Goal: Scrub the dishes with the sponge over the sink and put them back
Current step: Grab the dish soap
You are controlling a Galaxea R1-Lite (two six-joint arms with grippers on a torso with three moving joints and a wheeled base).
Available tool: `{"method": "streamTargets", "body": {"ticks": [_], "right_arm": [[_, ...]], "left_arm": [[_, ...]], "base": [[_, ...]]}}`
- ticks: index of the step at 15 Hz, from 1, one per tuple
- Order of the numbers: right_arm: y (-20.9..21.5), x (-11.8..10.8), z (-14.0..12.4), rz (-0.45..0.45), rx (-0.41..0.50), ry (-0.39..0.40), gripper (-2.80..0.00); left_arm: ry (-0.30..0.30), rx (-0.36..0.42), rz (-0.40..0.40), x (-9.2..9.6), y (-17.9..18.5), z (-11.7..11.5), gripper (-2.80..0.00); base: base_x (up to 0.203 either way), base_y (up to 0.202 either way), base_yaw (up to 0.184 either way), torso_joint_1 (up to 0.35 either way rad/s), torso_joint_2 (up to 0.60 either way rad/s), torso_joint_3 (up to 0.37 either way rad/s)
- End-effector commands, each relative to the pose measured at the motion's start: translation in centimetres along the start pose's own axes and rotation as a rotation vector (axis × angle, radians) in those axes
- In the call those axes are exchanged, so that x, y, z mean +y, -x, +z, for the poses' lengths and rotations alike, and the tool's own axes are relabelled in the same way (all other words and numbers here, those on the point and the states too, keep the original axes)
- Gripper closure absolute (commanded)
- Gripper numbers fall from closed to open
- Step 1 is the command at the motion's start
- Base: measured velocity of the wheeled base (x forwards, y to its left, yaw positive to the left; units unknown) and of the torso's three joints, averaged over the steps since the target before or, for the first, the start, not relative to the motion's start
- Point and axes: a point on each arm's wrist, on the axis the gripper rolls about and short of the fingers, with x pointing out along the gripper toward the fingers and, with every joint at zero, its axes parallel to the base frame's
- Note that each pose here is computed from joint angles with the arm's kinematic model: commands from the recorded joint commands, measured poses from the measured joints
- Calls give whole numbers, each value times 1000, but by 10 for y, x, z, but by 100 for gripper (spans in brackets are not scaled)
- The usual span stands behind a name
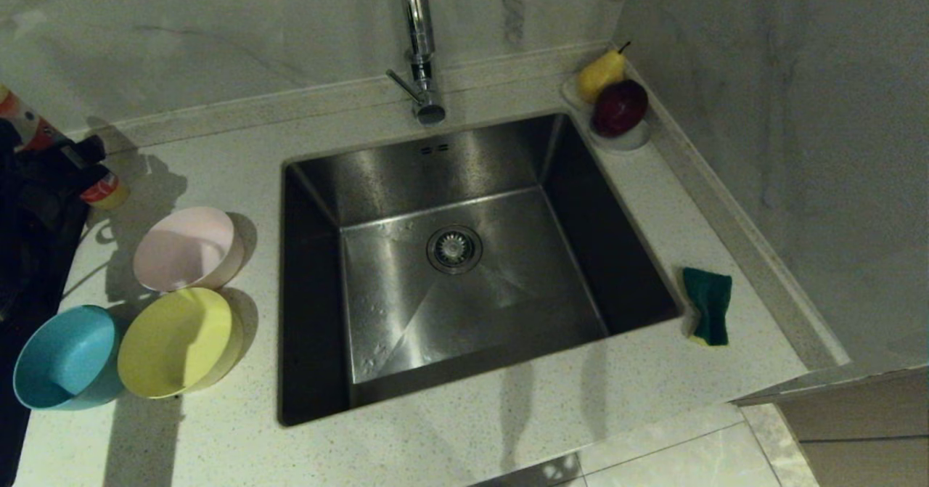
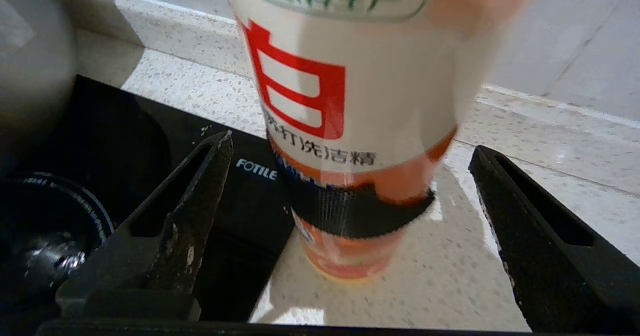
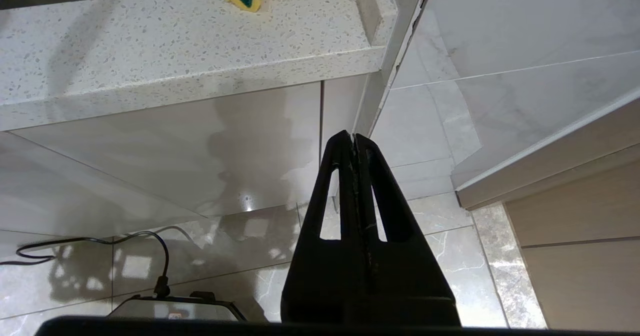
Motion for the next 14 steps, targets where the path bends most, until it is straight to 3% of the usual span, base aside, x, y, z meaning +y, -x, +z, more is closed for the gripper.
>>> {"method": "streamTargets", "body": {"ticks": [1,6,14], "right_arm": [[0,0,0,0,-1,0,0],[0,0,0,0,0,0,0],[0,0,0,0,0,0,0]], "left_arm": [[-13,2,3,1,-11,-11,-280],[-22,-61,-12,-1,-19,-13,-280],[-31,-90,-15,-2,-40,-28,-280]], "base": [[0,0,0,0,0,0],[0,0,0,0,0,0],[0,0,0,0,0,0]]}}
